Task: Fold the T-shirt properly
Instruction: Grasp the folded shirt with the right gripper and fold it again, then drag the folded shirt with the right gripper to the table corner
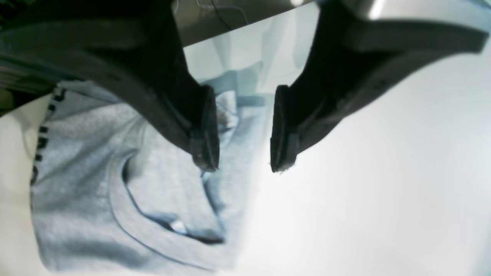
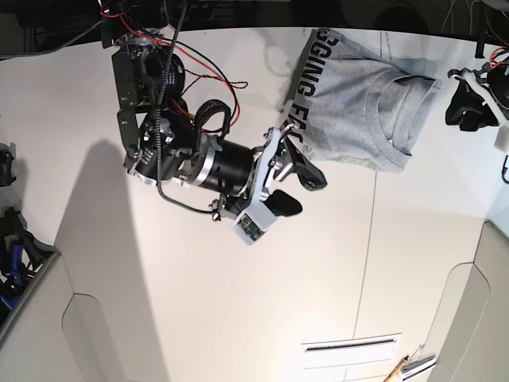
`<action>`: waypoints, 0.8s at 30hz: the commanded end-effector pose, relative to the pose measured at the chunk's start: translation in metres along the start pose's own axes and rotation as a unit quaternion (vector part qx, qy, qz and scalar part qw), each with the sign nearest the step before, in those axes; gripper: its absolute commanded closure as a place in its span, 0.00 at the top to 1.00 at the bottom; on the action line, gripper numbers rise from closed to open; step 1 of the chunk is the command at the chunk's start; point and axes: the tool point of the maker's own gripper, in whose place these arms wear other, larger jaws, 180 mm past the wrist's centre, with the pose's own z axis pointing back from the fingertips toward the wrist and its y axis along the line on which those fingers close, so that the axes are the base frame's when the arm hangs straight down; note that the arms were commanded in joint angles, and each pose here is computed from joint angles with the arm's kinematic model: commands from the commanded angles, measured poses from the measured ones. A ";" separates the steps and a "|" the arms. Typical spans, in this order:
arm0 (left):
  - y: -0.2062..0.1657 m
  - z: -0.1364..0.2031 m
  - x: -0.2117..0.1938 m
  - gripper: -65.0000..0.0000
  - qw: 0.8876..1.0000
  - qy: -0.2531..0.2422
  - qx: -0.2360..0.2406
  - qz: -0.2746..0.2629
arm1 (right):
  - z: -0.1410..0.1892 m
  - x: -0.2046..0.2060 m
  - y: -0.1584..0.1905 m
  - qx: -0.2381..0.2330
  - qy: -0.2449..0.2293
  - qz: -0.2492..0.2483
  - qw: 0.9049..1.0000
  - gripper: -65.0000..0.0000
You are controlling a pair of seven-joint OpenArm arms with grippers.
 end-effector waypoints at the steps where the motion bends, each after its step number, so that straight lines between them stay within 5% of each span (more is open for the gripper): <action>1: 0.007 0.008 0.012 0.35 1.000 -0.018 0.013 -0.014 | 0.003 0.029 0.008 0.018 -0.044 0.018 0.999 0.38; 3: 0.024 0.018 0.015 0.25 0.999 -0.025 0.045 -0.001 | 0.003 0.040 0.019 0.042 -0.053 0.022 0.997 0.03; 4: 0.031 0.024 0.016 0.20 0.998 -0.031 0.060 0.002 | 0.001 0.041 0.025 0.052 -0.051 0.021 0.997 0.00; 7: 0.054 0.044 0.024 0.00 0.993 -0.056 0.101 0.012 | -0.010 0.036 0.047 0.082 -0.037 0.023 0.996 0.00; 14: 0.084 0.076 0.030 0.00 0.982 -0.085 0.164 0.041 | -0.050 -0.024 0.104 0.141 0.082 0.095 0.982 0.00; 19: 0.083 0.075 0.027 0.00 0.982 -0.087 0.163 0.048 | -0.080 -0.092 0.105 0.123 0.174 0.154 0.965 0.00; 24: 0.077 0.071 0.019 0.00 0.981 -0.089 0.156 0.066 | -0.098 -0.134 0.106 0.126 0.194 0.168 0.958 0.00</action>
